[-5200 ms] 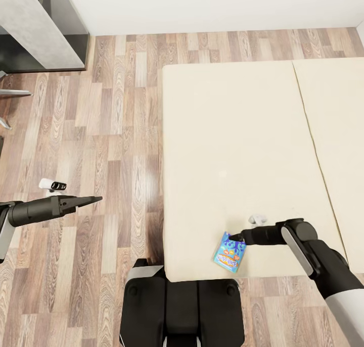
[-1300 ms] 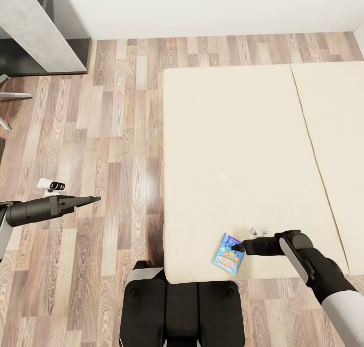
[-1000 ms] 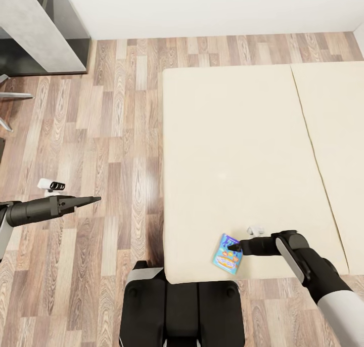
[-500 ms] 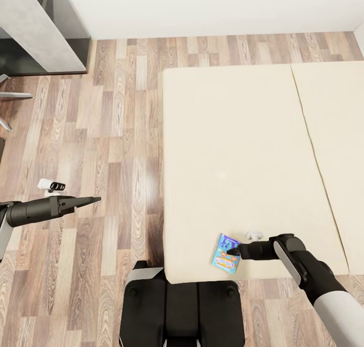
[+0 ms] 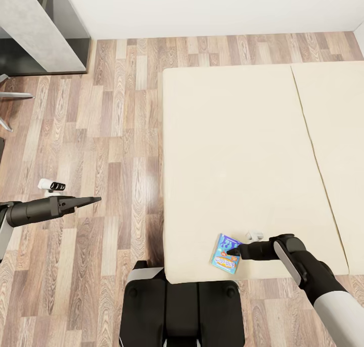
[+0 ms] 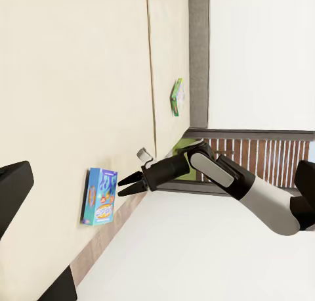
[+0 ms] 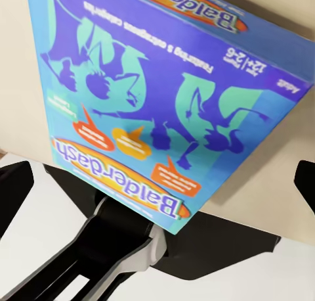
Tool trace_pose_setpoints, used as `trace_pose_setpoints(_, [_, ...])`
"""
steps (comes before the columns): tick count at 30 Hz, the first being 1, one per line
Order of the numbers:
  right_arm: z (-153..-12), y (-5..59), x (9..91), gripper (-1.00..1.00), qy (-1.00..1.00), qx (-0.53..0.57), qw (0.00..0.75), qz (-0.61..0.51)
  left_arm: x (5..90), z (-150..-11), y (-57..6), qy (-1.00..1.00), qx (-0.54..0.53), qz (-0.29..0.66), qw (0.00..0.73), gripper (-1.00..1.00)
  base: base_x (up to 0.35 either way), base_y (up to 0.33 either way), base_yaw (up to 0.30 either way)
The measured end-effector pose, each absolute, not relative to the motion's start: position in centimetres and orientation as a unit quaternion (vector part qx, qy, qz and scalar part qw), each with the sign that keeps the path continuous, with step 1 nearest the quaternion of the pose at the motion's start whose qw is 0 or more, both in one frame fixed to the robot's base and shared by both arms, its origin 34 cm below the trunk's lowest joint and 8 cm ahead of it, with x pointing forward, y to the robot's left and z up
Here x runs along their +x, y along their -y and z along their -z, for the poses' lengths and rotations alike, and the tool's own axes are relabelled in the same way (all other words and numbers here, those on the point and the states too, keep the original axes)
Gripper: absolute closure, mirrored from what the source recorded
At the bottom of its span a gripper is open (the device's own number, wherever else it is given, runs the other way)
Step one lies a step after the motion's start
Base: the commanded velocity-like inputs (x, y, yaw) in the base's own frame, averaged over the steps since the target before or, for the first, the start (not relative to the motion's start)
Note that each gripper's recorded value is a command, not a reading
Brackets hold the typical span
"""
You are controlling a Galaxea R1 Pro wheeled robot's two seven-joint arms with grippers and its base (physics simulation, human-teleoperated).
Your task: Put all the toys in the child's room - the three board games (two on the bed and one on the table), the two jigsaw puzzles on the table, and the tennis ball on the table - inside the toy box on the table in the child's room.
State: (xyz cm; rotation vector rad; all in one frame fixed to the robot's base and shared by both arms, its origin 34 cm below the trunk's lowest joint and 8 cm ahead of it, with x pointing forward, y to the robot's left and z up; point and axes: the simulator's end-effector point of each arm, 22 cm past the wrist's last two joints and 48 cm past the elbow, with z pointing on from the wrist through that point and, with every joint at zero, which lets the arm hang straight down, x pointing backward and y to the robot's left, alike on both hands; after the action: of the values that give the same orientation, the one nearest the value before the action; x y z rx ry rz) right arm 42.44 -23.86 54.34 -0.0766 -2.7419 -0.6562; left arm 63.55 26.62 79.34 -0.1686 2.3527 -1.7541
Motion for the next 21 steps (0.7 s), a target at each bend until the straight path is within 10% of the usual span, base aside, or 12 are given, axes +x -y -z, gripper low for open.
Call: trace_pose_setpoints(21, [-54.5,20.2,42.8,-1.00,0.954,-0.030,0.157,0.256,63.6,-79.4,-26.7,-0.796,-0.057,0.593,0.101,-1.00,0.000,0.000,0.000])
